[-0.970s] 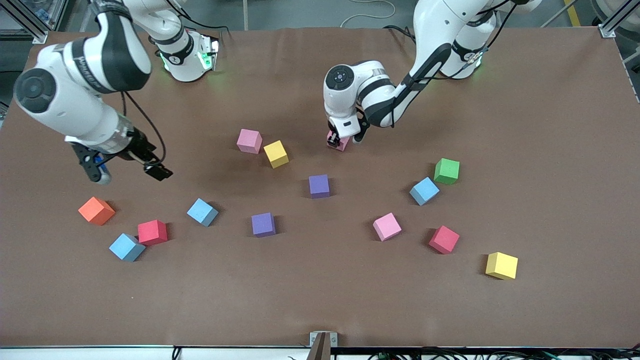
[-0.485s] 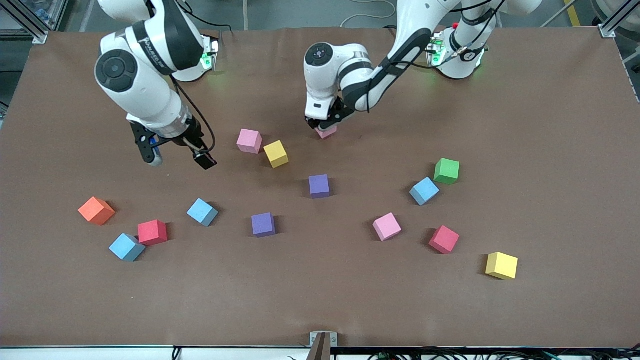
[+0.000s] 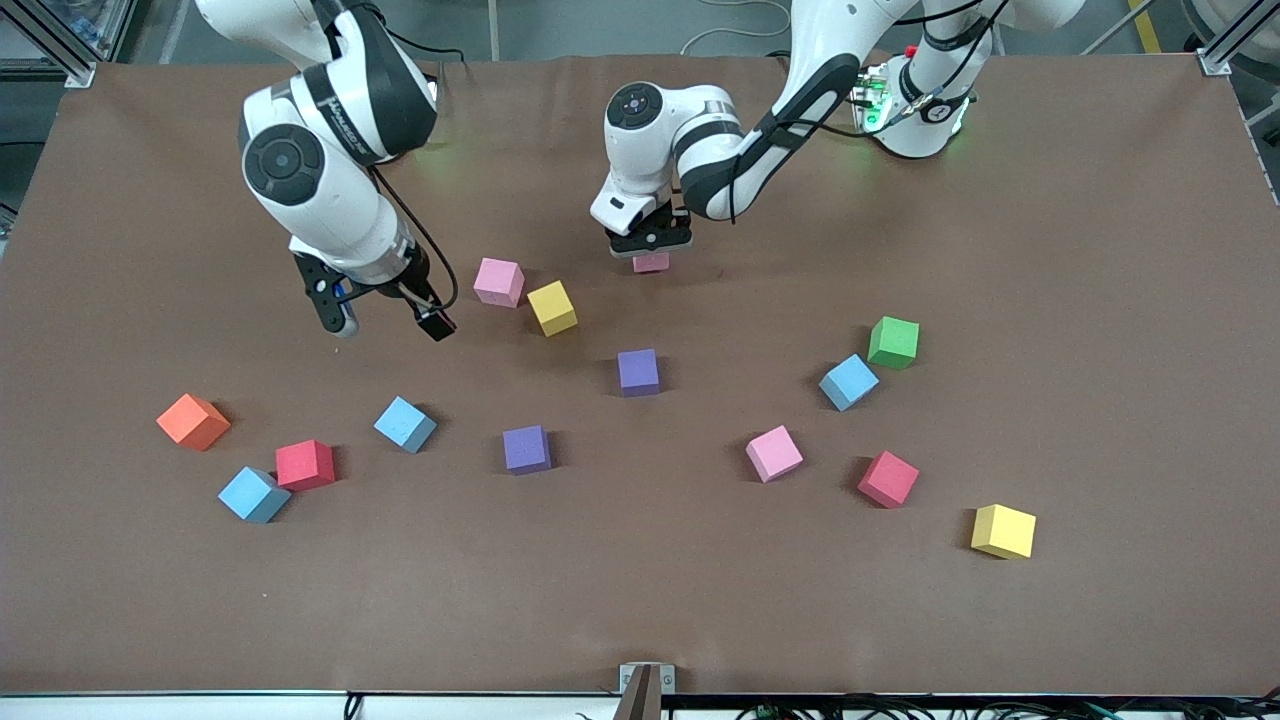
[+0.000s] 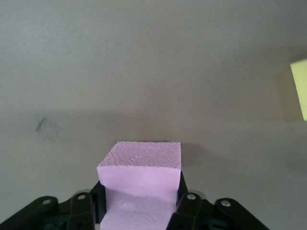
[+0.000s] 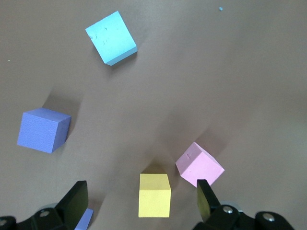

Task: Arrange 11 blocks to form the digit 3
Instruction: 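Set the pink cube down with the left gripper while the right grasps yellow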

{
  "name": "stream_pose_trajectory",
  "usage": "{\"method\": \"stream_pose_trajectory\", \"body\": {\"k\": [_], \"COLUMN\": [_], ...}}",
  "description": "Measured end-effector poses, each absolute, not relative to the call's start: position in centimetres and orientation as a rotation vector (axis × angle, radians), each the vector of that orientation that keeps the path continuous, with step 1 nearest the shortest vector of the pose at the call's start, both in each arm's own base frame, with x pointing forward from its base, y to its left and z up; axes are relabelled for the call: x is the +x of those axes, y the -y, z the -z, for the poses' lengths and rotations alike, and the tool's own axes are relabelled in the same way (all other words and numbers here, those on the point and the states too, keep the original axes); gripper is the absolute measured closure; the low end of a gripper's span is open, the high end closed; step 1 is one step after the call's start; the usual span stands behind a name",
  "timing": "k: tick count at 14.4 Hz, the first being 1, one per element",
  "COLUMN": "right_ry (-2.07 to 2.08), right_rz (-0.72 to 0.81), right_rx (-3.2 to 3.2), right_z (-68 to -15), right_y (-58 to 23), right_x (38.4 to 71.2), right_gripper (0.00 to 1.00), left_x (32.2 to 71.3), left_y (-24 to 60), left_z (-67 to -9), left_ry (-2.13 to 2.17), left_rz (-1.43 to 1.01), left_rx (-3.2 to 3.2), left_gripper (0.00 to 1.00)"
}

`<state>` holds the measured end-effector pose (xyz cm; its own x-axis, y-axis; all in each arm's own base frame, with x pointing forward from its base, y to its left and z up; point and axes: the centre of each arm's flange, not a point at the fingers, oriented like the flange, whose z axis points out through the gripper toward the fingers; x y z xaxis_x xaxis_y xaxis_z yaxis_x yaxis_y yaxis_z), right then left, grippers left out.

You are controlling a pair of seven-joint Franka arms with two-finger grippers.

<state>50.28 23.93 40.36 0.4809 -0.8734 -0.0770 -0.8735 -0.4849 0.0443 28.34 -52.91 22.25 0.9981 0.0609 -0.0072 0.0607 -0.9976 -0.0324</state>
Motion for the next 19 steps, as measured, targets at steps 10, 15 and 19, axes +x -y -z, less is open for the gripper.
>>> {"method": "stream_pose_trajectory", "body": {"k": [10, 15, 19], "right_ry": [-1.548, -1.549, -1.555], "right_rz": [-0.146, -0.145, -0.145], "right_rx": [-2.766, -2.765, -2.762], "right_z": [-32.5, -32.5, -32.5], "right_y": [-27.4, -27.6, -27.6], "right_x": [49.0, 48.9, 48.9], "right_gripper": [0.0, 0.0, 0.0], "left_x": [28.1, 28.1, 28.7], "left_y": [54.9, 54.8, 54.9], "left_z": [-20.4, -20.0, -20.4], "left_ry": [-0.104, -0.06, -0.048], "left_rz": [-0.014, -0.02, -0.011], "left_rx": [-3.042, -3.038, -3.029], "left_gripper": [0.46, 0.24, 0.0]}}
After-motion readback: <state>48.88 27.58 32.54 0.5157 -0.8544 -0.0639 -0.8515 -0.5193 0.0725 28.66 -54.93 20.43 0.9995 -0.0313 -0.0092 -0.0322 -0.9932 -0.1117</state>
